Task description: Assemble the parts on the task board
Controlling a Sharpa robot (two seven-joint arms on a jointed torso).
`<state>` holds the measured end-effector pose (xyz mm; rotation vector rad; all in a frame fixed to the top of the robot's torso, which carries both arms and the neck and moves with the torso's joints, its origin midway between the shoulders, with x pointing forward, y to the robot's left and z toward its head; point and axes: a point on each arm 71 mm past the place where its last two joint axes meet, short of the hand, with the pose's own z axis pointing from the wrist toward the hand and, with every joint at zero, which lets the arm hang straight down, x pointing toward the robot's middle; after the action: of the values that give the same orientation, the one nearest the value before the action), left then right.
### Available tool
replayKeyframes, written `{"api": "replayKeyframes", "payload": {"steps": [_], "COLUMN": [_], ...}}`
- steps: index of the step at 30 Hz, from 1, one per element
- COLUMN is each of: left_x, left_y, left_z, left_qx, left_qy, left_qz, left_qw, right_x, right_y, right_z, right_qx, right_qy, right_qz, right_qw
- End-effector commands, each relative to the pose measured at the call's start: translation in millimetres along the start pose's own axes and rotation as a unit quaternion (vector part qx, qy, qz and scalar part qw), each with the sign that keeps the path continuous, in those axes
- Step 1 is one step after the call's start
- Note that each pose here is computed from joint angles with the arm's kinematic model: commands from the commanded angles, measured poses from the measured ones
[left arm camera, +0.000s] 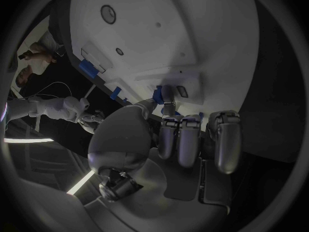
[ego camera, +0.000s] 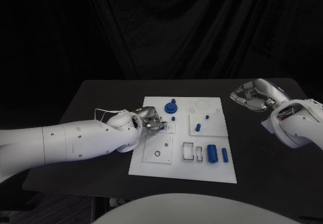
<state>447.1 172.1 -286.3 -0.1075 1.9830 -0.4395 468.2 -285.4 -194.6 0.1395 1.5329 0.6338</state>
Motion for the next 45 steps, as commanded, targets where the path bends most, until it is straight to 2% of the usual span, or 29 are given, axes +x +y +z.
{"api": "replayKeyframes", "payload": {"steps": [1, 23, 31, 38, 45], "left_x": [9.0, 9.6, 5.9, -2.9, -30.0], "left_y": [0.9, 2.4, 5.6, 8.9, 8.1], "left_z": [-0.9, 0.2, -2.7, -10.1, -12.5], "left_qx": [-0.004, -0.007, -0.010, 0.007, 0.034], "left_qy": [0.025, 0.023, 0.002, -0.030, -0.064], "left_qz": [0.006, 0.006, -0.006, 0.006, 0.020], "left_qw": [1.000, 1.000, 1.000, 0.999, 0.997], "right_x": [1.4, 2.6, 1.3, -0.2, -1.0], "right_y": [-1.5, -2.0, -3.4, -5.0, -5.9], "right_z": [-0.7, -0.7, -2.6, -3.9, -4.4], "right_qx": [0.008, 0.012, 0.014, 0.015, 0.017], "right_qy": [0.005, 0.010, 0.008, 0.005, 0.003], "right_qz": [-0.002, -0.002, -0.002, -0.002, -0.002], "right_qw": [1.000, 1.000, 1.000, 1.000, 1.000]}}
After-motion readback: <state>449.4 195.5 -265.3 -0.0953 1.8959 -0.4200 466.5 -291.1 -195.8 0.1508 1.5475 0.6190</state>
